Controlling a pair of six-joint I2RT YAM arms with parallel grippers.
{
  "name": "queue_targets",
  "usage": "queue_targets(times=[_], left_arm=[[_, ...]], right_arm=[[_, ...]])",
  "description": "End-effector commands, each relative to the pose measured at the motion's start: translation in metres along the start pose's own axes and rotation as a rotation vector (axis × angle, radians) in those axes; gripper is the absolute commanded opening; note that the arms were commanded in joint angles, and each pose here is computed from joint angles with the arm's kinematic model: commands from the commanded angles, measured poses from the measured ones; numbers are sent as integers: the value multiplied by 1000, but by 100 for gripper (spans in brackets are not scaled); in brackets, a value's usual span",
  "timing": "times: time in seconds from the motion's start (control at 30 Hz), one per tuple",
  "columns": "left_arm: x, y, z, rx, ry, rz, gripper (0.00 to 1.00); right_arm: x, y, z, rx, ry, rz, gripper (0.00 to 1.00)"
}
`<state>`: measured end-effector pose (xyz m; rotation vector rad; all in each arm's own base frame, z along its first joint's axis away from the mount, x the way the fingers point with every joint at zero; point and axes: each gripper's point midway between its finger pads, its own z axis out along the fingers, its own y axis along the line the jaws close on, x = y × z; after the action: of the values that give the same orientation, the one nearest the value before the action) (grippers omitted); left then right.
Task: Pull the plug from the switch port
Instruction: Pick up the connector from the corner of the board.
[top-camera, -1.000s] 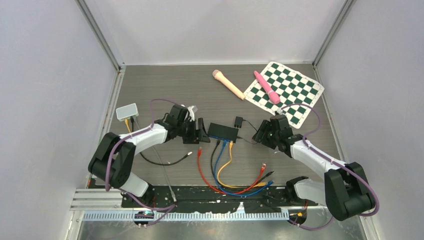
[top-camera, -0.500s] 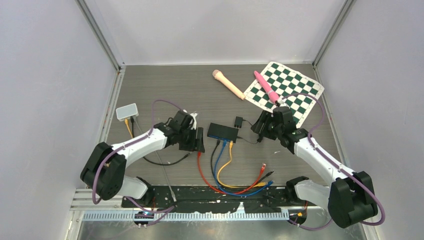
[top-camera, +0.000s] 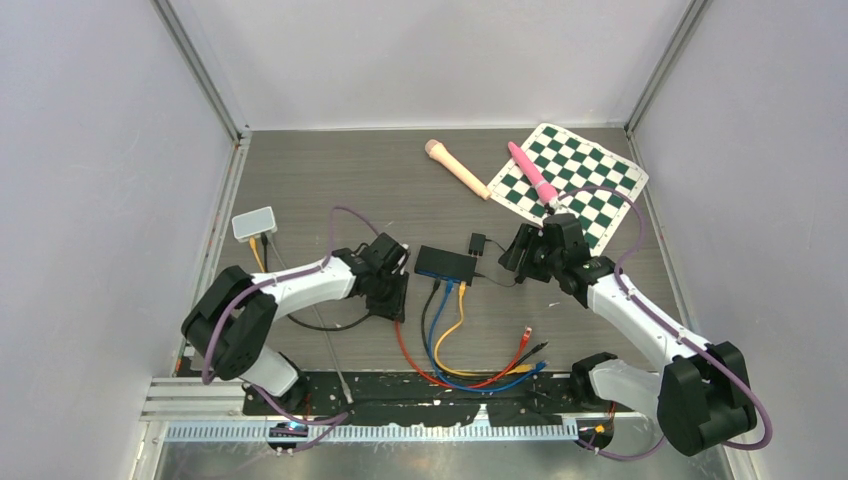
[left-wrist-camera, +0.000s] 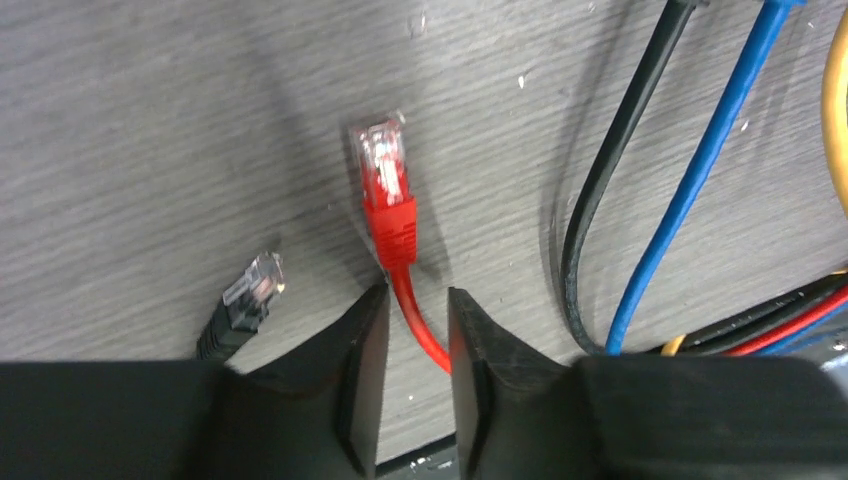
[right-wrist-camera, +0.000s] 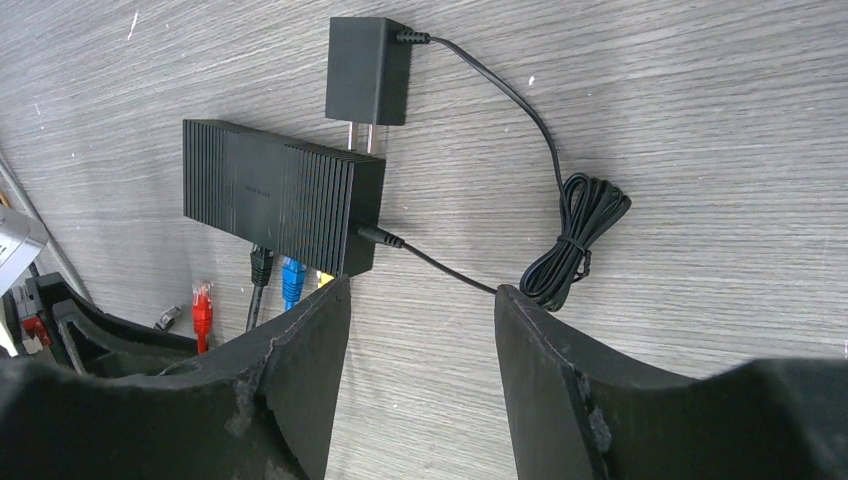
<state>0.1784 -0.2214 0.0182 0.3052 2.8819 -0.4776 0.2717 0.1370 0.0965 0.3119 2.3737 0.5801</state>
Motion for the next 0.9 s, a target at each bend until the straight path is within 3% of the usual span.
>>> queue_targets(times=[0.0, 0.13, 0.43, 0.87], left_arm=[[-9, 3, 4, -50, -4, 24, 24], [-12, 8, 5, -82, -7, 37, 0], [-39, 14, -33, -138, -172, 82, 0], [-86, 34, -150, -286, -462, 155, 0]], right_arm=[[-14, 15, -5, -38, -25, -30, 61], [-11, 18, -1, -52, 9, -46, 61], [-4, 40, 8, -127, 93, -97, 61], [9, 134, -21, -542, 107, -281, 62]])
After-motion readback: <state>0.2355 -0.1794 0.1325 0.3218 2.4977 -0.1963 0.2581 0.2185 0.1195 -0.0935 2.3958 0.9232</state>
